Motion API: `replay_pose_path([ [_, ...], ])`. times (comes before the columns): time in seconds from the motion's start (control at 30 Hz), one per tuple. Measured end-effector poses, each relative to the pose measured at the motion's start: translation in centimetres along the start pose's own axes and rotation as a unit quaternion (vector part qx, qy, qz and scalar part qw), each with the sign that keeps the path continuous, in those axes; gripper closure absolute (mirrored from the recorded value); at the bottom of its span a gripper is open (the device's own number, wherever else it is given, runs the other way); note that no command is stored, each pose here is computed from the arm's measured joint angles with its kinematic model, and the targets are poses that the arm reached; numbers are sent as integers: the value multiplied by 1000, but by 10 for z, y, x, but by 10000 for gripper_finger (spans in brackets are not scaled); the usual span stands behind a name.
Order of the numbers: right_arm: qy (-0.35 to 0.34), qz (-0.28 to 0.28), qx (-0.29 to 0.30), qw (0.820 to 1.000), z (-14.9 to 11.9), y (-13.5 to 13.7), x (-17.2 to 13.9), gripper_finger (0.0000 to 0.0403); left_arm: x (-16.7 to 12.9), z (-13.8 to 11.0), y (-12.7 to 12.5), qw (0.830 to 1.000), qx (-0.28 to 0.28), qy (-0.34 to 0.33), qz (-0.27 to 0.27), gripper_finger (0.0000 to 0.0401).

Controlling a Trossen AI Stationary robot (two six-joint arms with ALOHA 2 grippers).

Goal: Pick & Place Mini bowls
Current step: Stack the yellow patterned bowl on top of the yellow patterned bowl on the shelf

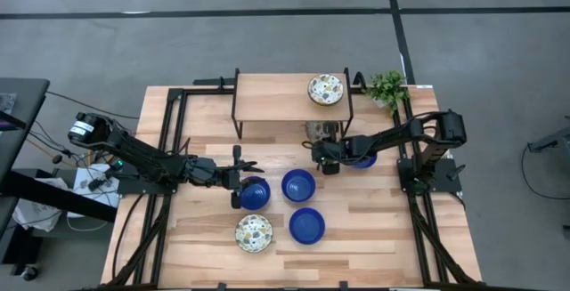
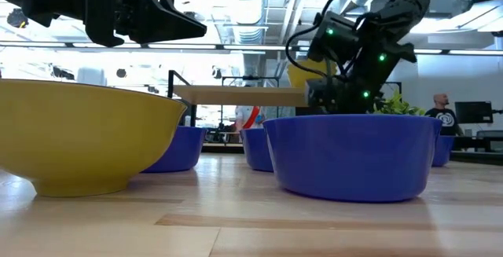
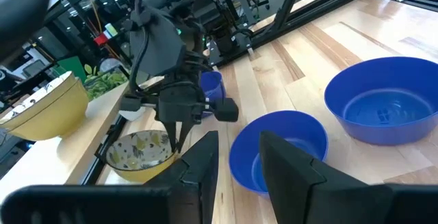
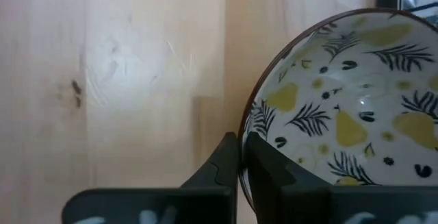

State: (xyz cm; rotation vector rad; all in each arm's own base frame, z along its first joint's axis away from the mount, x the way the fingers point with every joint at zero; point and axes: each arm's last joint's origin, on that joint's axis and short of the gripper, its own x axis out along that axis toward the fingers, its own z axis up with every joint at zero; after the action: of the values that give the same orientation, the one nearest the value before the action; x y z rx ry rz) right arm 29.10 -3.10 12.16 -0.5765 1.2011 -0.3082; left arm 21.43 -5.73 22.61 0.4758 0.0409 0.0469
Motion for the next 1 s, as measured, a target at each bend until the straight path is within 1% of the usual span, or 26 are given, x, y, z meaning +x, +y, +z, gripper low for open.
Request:
replay_pose_path([
  [0.1, 4, 10, -8, 1000, 4, 0, -8, 400, 0, 0, 0, 1000, 0, 0, 0, 295],
  [0.23, 10, 20, -3, 1000, 8, 0, -16, 402, 0, 0, 0, 1000, 0, 0, 0, 295],
  [0.57, 18, 51, -10, 998, 11, 10, -41, 402, 0, 0, 0, 1000, 0, 0, 0, 295],
  [0.77, 5, 69, -8, 998, 11, 14, -58, 402, 0, 0, 0, 1000, -1, 0, 0, 295],
  [1.0, -18, 64, -9, 998, 10, 14, -79, 402, 0, 0, 0, 1000, -1, 0, 0, 295],
])
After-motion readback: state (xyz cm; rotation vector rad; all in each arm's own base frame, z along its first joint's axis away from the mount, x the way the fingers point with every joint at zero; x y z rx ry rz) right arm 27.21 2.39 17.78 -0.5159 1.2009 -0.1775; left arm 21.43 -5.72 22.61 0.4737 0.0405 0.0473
